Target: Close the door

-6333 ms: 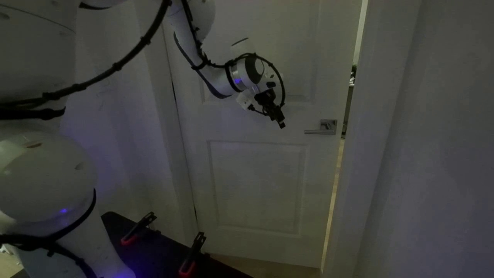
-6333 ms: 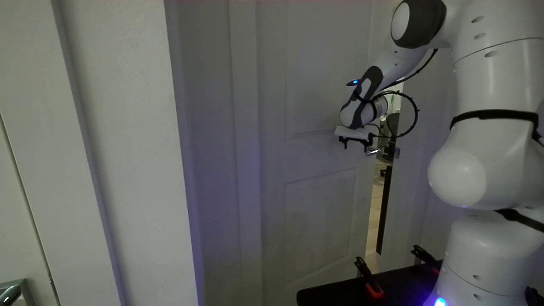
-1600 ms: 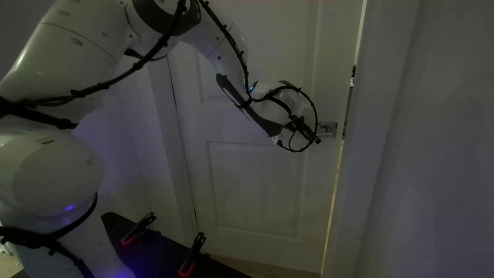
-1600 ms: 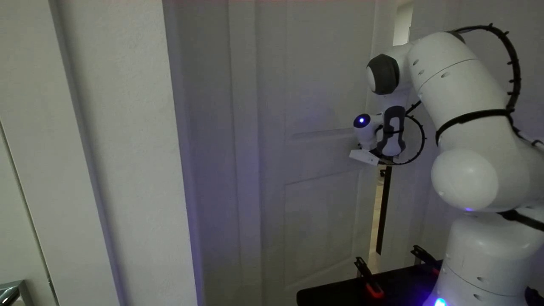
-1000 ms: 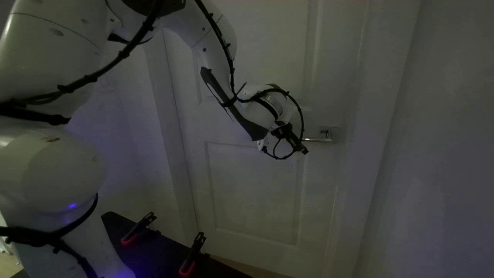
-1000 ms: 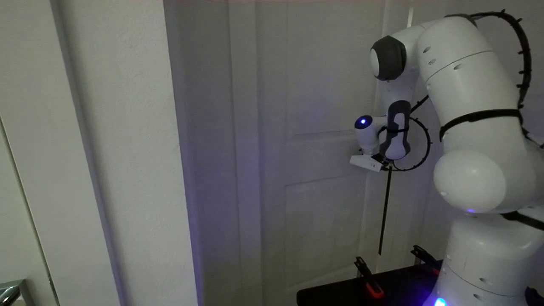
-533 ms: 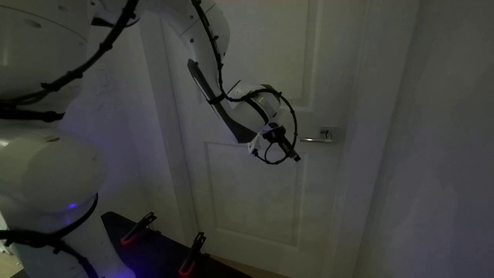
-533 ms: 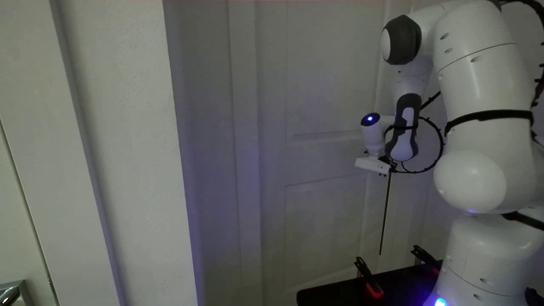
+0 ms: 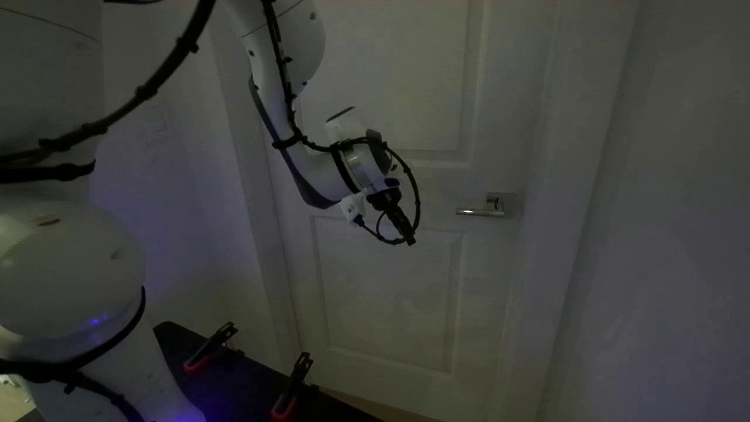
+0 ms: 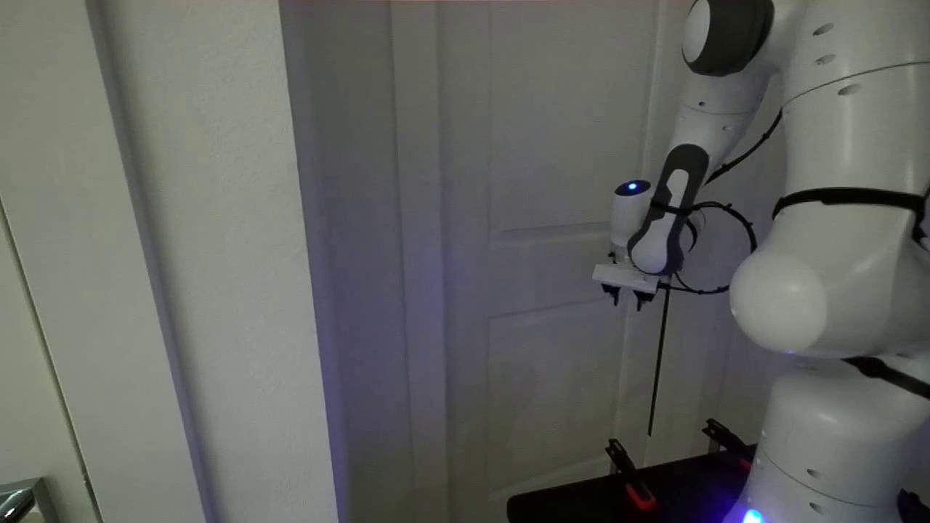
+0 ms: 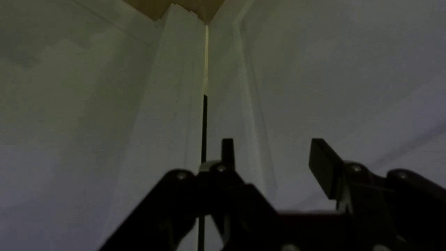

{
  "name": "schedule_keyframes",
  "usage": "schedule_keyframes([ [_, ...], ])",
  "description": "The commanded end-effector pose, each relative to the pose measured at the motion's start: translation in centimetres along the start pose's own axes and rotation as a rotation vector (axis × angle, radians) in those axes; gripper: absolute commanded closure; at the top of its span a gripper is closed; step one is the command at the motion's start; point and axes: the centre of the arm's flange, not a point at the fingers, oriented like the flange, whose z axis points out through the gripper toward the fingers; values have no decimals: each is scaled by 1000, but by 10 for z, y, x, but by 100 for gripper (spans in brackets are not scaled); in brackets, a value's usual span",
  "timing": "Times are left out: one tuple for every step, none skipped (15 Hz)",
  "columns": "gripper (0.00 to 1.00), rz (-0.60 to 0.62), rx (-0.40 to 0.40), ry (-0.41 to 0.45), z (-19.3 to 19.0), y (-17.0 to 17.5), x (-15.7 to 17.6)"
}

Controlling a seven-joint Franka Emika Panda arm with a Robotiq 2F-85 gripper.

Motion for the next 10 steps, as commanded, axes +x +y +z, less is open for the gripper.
schedule_keyframes([
  [10, -3, 24, 27, -54, -16, 36],
  [3, 6, 25, 39, -63, -20, 45],
  [0, 19, 13, 60, -72, -24, 55],
  [0, 29, 0, 79, -80, -26, 64],
  [0, 45, -19, 102, -87, -26, 74],
  [0, 62, -43, 126, -93, -26, 85],
  [0, 80, -66, 152, -99, -25, 95],
  [0, 90, -84, 170, -103, -23, 104],
  [0, 104, -107, 192, -105, -21, 113],
  [0, 115, -129, 215, -107, -20, 121],
])
